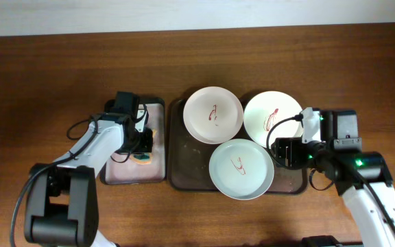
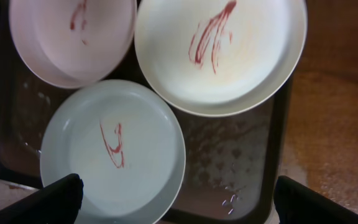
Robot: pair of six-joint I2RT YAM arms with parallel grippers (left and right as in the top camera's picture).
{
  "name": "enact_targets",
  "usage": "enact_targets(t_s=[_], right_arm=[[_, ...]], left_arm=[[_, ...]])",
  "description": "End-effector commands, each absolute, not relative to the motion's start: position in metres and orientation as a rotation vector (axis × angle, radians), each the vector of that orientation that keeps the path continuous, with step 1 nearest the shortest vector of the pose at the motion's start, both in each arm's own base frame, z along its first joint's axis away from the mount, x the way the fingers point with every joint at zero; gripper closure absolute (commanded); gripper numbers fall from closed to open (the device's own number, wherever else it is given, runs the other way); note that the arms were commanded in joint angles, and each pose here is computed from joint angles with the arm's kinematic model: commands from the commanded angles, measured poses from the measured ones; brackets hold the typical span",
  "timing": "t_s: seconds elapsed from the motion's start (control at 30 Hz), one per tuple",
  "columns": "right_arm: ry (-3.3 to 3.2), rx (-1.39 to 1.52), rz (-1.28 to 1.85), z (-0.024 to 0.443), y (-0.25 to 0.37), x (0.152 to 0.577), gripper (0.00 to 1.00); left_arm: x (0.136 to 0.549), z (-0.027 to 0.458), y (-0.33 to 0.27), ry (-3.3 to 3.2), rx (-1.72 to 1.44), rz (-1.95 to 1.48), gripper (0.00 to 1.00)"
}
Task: Clean dirty plates on tray and stack at the side
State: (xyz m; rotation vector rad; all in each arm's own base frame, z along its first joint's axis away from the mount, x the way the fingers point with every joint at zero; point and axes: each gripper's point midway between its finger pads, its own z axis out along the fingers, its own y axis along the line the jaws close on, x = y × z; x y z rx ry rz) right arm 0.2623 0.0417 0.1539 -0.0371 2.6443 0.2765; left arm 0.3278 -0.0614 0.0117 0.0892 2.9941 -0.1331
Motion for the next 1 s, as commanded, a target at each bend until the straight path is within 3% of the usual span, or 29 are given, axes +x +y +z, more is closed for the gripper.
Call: enact_targets(t_s=[0.0, 0.03, 0.13, 0.33, 0.47, 0.67, 0.83, 0.97], right_arm=[[2.729, -0.033, 0.336, 0.139, 0.050, 0.263, 0.00], [2.753, -0.032, 0.354, 0.133, 0.052, 0.263, 0.03], [2.869, -0.017, 0.395, 0.105, 0.056, 0.264, 0.25], [3.074, 0.022, 0.462, 0.051, 0.062, 0.259, 0.54], [3.142, 0.040, 0.466, 0.027, 0.062, 0.259, 0.59], [3.161, 0.044, 0.511, 0.018, 0.067, 0.259, 0.87], [3.158, -0.009, 0.577, 0.021, 0.083, 0.256, 0.96], [3.169, -0.030, 0.565, 0.020, 0.090, 0.253, 0.96]], left_arm=[[0.337, 0.044, -0.062, 2.921, 0.070, -0.136, 1.00], [0.334, 0.043, -0.062, 2.932, 0.065, -0.136, 1.00], [0.323, 0.041, -0.060, 2.981, 0.049, -0.134, 1.00], [0.320, 0.040, -0.061, 2.994, 0.047, -0.140, 1.00], [0.319, 0.041, -0.064, 2.994, 0.043, -0.166, 1.00], [0.319, 0.041, -0.064, 2.994, 0.044, -0.167, 1.00], [0.319, 0.041, -0.064, 2.995, 0.044, -0.167, 1.00], [0.319, 0.041, -0.064, 2.994, 0.043, -0.167, 1.00]])
